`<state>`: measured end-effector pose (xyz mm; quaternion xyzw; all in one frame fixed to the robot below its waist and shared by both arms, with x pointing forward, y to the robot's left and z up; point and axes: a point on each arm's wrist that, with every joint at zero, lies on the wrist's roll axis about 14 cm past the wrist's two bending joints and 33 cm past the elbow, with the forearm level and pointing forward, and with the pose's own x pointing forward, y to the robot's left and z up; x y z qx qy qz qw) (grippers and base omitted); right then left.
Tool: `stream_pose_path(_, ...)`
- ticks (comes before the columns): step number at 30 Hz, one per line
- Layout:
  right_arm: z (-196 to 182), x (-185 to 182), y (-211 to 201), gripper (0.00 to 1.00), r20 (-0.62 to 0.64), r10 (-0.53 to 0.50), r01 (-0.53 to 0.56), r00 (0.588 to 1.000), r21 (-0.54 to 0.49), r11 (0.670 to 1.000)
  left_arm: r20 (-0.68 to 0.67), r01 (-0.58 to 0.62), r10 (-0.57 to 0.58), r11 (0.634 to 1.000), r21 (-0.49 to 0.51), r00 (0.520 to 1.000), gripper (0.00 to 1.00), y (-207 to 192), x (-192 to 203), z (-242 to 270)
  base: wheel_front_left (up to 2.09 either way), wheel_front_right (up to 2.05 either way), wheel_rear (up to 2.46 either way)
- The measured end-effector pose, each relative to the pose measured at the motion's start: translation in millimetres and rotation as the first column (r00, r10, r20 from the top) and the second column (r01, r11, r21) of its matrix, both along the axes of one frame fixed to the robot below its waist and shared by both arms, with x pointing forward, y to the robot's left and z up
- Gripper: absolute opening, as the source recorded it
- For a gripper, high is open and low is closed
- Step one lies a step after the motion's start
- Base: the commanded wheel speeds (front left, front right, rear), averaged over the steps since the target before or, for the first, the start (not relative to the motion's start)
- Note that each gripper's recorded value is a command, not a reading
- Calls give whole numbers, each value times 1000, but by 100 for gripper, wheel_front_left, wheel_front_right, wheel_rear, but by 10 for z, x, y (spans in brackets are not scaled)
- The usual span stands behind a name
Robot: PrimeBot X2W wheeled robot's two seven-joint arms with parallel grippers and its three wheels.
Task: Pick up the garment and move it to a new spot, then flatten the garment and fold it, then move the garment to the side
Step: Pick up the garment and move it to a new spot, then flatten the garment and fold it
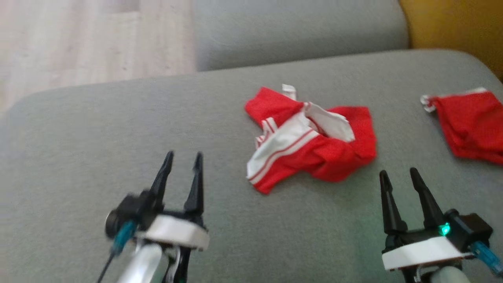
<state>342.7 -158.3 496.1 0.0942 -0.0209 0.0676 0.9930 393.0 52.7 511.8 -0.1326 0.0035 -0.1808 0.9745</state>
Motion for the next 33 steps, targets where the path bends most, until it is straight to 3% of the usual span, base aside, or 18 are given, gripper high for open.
stream_pose_path(4, 73, -41, 86, 100, 26, 16, -16, 1000, 7, 1000, 47, -179, 180, 984, -12, 983, 100, 472, -411, 78, 0, 0, 0)
stream_pose_path(8, 2, -156, 99, 100, 7, 23, -23, 1000, -18, 1000, 63, -255, 253, 967, 28, 966, 100, 661, -766, 19, 0, 0, 0)
stream_pose_path(17, -104, -336, 204, 100, -21, 52, -52, 998, -36, 998, 77, -292, 286, 953, 85, 955, 100, 747, -1181, -83, 0, 0, 0)
stream_pose_path(33, -66, -347, 210, 100, -8, 52, -52, 999, -26, 998, 106, -311, 301, 945, 96, 948, 100, 837, -1189, -34, 0, 0, 0)
